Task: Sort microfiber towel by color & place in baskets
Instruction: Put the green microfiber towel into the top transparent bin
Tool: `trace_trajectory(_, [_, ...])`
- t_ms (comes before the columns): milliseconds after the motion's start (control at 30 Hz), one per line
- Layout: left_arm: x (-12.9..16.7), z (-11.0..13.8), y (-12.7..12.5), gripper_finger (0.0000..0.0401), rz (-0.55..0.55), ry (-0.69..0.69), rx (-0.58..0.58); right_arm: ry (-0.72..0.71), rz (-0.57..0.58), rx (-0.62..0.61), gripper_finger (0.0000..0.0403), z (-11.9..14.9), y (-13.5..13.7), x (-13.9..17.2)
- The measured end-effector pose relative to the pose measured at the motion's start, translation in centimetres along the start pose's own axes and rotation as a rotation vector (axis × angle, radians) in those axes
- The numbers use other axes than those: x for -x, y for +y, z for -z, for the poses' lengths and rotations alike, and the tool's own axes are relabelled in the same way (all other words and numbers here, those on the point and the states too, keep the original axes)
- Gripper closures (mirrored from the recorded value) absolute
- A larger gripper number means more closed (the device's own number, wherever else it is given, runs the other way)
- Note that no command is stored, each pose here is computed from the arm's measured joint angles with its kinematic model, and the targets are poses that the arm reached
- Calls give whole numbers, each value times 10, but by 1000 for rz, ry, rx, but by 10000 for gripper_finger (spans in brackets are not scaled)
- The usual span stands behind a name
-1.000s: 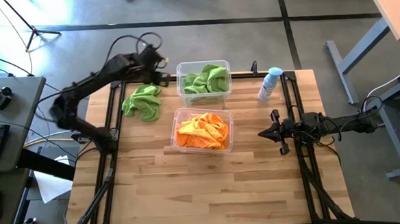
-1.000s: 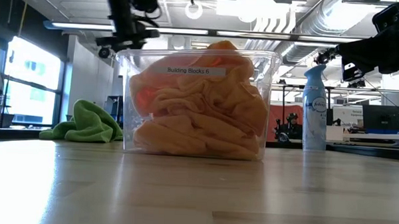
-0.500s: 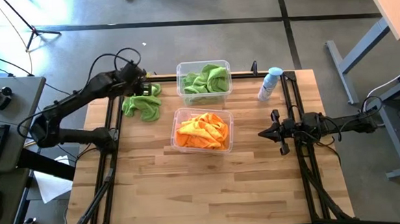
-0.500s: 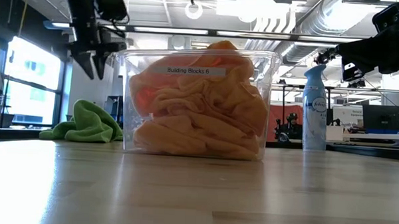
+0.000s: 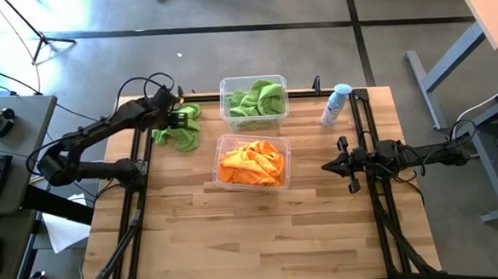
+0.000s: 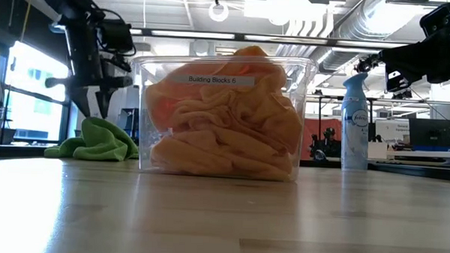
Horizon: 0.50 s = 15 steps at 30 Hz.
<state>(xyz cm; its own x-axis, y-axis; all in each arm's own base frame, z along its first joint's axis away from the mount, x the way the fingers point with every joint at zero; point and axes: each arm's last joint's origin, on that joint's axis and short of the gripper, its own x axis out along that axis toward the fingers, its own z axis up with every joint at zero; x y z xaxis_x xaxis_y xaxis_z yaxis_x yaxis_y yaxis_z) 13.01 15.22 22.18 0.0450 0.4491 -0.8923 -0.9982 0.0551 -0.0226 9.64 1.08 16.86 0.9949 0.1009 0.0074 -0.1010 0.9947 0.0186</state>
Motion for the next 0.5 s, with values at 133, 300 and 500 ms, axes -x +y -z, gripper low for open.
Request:
trace_trajectory(133, [-14,3,3,214,-8,-35,25,0,0,0,402,0,0,0])
trace_trajectory(300, [-31,6,5,216,-32,-38,42,0,0,0,402,0,0,0])
trace_trajectory(500, [-46,8,4,301,-83,1,34,0,0,0,402,0,0,0])
